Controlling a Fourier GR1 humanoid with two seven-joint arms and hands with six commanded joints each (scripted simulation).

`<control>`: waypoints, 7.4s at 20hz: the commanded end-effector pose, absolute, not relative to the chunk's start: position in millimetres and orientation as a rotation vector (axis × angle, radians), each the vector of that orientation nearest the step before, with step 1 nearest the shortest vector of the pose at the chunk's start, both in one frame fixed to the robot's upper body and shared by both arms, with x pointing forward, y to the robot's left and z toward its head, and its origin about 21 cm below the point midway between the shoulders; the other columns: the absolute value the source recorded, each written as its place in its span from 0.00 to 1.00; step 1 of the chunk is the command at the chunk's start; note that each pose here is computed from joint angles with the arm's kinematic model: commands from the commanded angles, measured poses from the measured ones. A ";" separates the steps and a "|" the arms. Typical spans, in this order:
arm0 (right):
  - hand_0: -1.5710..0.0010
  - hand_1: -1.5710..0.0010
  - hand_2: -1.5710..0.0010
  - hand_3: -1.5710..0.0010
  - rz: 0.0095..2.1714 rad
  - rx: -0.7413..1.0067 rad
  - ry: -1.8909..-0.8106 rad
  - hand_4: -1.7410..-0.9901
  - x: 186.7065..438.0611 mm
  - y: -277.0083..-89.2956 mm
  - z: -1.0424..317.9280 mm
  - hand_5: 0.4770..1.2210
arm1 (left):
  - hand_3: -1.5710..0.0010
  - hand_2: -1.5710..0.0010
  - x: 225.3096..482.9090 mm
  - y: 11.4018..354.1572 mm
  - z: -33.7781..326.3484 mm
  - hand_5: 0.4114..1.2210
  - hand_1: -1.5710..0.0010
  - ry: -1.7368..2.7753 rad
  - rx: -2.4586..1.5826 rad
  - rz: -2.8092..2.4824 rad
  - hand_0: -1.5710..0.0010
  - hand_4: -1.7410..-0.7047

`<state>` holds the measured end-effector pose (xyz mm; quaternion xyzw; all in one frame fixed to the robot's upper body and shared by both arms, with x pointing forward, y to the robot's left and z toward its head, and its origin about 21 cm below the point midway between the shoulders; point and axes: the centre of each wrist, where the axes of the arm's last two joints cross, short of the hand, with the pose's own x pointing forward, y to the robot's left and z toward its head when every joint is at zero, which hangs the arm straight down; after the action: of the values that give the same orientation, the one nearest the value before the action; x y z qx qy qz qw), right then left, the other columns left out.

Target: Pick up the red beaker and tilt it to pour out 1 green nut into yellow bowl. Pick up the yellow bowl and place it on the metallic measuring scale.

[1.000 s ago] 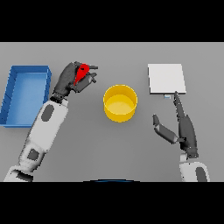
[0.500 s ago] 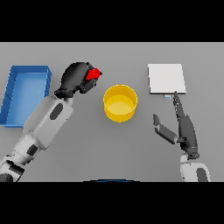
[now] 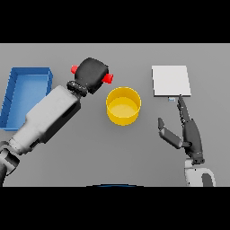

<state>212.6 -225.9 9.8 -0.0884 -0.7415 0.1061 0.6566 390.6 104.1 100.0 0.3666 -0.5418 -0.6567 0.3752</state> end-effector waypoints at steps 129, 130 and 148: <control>1.00 1.00 1.00 1.00 1.900 -0.239 -1.347 0.60 342.0 -141.6 49.7 0.26 | 1.00 1.00 347.7 323.3 111.8 0.40 1.00 -1.073 0.730 -0.529 1.00 0.91; 1.00 1.00 1.00 1.00 1.914 -0.247 -1.323 0.59 343.7 -138.4 50.0 0.26 | 1.00 1.00 347.8 323.1 110.5 0.40 1.00 -1.072 0.725 -0.530 1.00 0.91; 0.18 0.19 0.20 0.35 2.047 -0.215 -1.148 0.12 349.1 -130.3 49.3 0.91 | 1.00 1.00 346.9 327.3 113.2 0.39 1.00 -1.086 0.736 -0.532 1.00 0.91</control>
<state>349.3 -130.1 49.9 -0.0824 -0.4530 0.8019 0.3807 347.0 327.1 113.4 0.3379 -0.4995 -0.2444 0.7593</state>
